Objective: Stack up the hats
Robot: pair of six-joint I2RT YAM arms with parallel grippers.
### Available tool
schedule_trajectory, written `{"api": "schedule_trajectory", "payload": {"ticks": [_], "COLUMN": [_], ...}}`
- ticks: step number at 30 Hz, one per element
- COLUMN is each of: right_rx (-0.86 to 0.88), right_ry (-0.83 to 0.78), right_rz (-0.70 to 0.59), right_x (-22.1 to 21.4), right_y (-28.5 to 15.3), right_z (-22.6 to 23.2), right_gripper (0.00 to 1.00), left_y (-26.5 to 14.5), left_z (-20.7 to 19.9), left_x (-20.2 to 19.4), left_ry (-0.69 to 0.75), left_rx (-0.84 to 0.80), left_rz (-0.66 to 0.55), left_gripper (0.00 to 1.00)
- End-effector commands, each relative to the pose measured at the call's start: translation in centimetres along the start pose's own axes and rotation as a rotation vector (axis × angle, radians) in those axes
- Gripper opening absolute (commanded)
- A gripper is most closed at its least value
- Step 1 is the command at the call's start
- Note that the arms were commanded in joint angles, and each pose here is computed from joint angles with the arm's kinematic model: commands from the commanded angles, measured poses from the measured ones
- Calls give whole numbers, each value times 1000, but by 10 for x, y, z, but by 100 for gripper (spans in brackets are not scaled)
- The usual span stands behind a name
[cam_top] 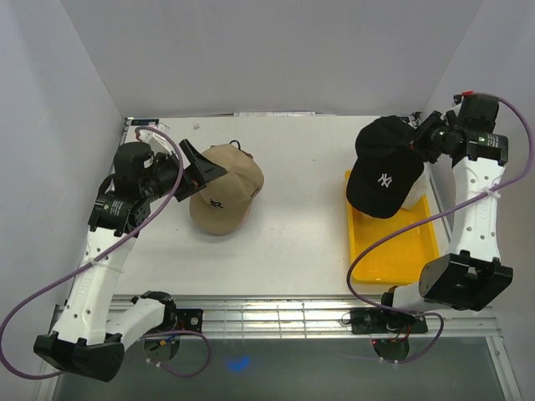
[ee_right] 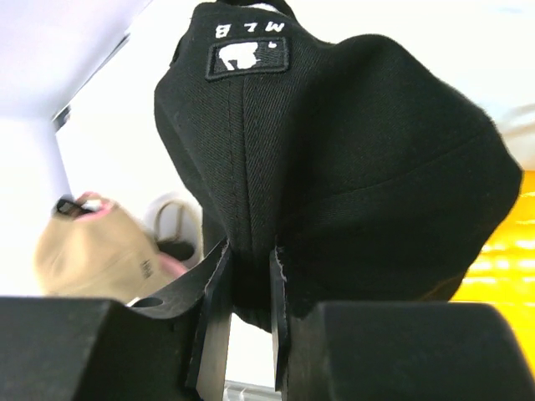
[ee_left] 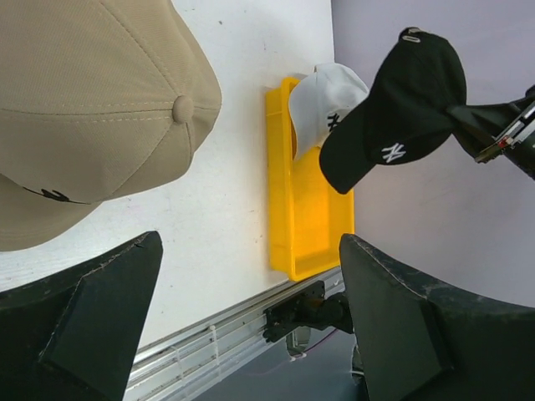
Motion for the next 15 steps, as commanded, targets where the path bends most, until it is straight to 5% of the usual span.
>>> {"api": "schedule_trajectory", "payload": {"ticks": [1, 15], "right_rx": [110, 361], "right_ry": [-19, 7], "right_rz": [7, 93], "right_x": [-12, -89], "right_y": [-14, -17], "right_z": [60, 225], "right_gripper": [8, 8], "left_y": [-8, -9], "left_z": [-17, -17], "left_x": [3, -4], "left_ry": [31, 49], "left_rx": [-85, -173], "left_rz": [-30, -101], "left_gripper": [97, 98]}}
Point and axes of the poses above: each gripper's point midway between its finger pads, its own y axis out along the fingers, its own z axis along the line the jaws close on, x = y × z, the point moved 1 cm from there along -y, back along the fingers, and after that the axes turned 5 degrees about y, right-handed, at the moved point
